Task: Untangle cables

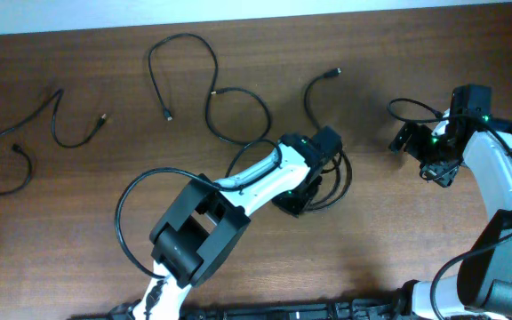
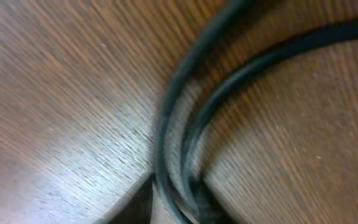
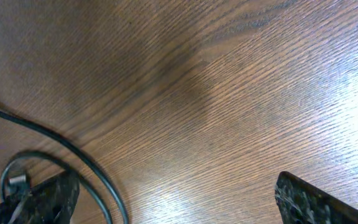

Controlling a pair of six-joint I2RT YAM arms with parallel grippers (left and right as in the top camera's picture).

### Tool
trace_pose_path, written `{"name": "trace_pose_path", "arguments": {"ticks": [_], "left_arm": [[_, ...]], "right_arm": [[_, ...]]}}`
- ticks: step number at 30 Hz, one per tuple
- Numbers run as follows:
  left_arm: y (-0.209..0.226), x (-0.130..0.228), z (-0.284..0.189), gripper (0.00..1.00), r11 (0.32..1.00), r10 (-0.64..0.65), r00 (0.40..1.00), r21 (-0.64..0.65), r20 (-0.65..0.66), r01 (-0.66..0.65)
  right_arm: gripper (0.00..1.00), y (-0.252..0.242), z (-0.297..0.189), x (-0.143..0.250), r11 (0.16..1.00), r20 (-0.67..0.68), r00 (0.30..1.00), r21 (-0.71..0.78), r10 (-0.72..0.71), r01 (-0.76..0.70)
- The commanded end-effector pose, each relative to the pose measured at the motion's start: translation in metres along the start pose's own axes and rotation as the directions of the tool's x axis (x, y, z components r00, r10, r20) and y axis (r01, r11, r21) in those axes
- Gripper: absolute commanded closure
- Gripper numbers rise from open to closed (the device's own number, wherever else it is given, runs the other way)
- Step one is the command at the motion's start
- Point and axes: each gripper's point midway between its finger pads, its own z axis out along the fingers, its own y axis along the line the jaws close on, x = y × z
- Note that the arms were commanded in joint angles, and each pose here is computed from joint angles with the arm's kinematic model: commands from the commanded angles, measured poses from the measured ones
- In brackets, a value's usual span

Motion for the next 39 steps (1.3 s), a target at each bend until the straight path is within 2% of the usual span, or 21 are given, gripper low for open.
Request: {"name": "trace_pose_path", "arguments": {"ticks": [1,3,6,9,10,14,17,20,23,25,26,28,29,30,31,33,34,35,37,38,39], "left_arm": [[0.009,-0.019,0.016,1.00,0.997,0.033,0.999,-0.064,0.041,-0.031],[0.019,-0.067,-0.020,1.00,0.993,0.055,0.995,-0.112,0.080,-0.045],[0.069,-0.149,-0.139,1.00,0.991,0.031,0.950,-0.136,0.312,0.012],[0.112,-0.194,-0.231,1.00,0.945,0.324,0.847,-0.104,0.421,-0.310],[0.143,-0.207,-0.252,1.00,0.954,0.296,0.842,-0.108,0.451,-0.278],[0.270,-0.254,-0.319,1.00,0.998,0.059,0.796,-0.053,0.602,-0.034],[0.322,-0.266,-0.338,1.00,0.981,-0.182,0.738,0.073,0.649,0.178],[0.334,-0.274,-0.321,1.00,0.806,-0.582,0.619,0.277,0.527,0.523],[0.302,-0.286,-0.289,1.00,0.680,-0.733,0.577,0.395,0.360,0.618],[0.303,-0.283,-0.246,1.00,0.544,-0.838,0.474,0.358,0.270,0.758],[0.303,-0.282,-0.221,1.00,0.532,-0.845,0.468,0.317,0.258,0.785],[0.301,-0.284,-0.173,0.90,0.540,-0.839,0.482,0.264,0.253,0.799],[0.296,-0.289,-0.146,0.41,0.539,-0.840,0.484,0.274,0.244,0.797],[0.289,-0.290,-0.134,0.11,0.537,-0.843,0.496,0.285,0.209,0.794],[0.276,-0.288,-0.123,0.01,0.558,-0.828,0.539,0.301,0.151,0.773],[0.241,-0.295,-0.120,0.01,0.699,-0.681,0.725,0.389,0.106,0.600],[0.216,-0.310,-0.133,0.01,0.816,-0.471,0.860,0.468,0.198,0.339],[0.194,-0.314,-0.145,0.01,0.852,-0.277,0.918,0.514,0.282,0.099],[0.173,-0.302,-0.149,0.01,0.857,-0.100,0.934,0.507,0.343,-0.094],[0.145,-0.277,-0.145,0.01,0.845,0.046,0.930,0.482,0.365,-0.232],[0.118,-0.256,-0.143,0.01,0.802,0.197,0.887,0.451,0.418,-0.391]], "right_arm": [[0.01,0.001,-0.001,-0.001,1.000,0.007,1.000,0.010,-0.006,0.006],[0.01,0.001,-0.001,-0.001,1.000,0.008,1.000,0.010,-0.006,0.006],[0.01,0.000,-0.001,-0.002,1.000,0.014,1.000,0.015,-0.007,0.007],[0.01,-0.004,-0.001,-0.006,0.999,0.030,1.000,0.038,-0.008,0.007],[0.01,-0.004,-0.001,-0.006,0.999,0.032,0.999,0.036,-0.009,0.007],[0.01,-0.003,-0.001,-0.007,0.999,0.034,0.999,0.035,-0.009,0.008],[0.01,-0.003,-0.001,-0.008,0.999,0.041,0.999,0.032,-0.010,0.009],[0.02,-0.003,-0.001,-0.008,0.999,0.040,0.999,0.032,-0.010,0.009],[0.01,-0.002,-0.001,-0.008,0.999,0.040,0.999,0.032,-0.010,0.009],[0.02,-0.003,-0.001,-0.008,0.999,0.040,0.999,0.032,-0.011,0.009],[0.01,-0.003,-0.001,-0.008,0.999,0.041,0.999,0.032,-0.011,0.009],[0.01,-0.002,-0.001,-0.008,0.999,0.041,0.999,0.032,-0.011,0.009],[0.01,-0.002,-0.001,-0.008,0.999,0.041,0.999,0.032,-0.010,0.009],[0.01,-0.002,-0.001,-0.008,0.999,0.041,0.999,0.032,-0.010,0.009],[0.01,-0.002,-0.001,-0.008,0.999,0.041,0.999,0.032,-0.010,0.009],[0.01,-0.003,-0.001,-0.008,0.999,0.040,0.999,0.032,-0.010,0.009],[0.01,-0.003,-0.001,-0.008,0.999,0.040,0.999,0.032,-0.010,0.009],[0.01,-0.002,-0.001,-0.008,0.999,0.041,0.999,0.032,-0.010,0.009],[0.01,-0.002,-0.001,-0.008,0.999,0.041,0.999,0.032,-0.010,0.009],[0.01,-0.002,-0.001,-0.008,0.999,0.040,0.999,0.032,-0.010,0.009],[0.01,-0.002,-0.001,-0.008,0.999,0.041,0.999,0.032,-0.010,0.009]]}}
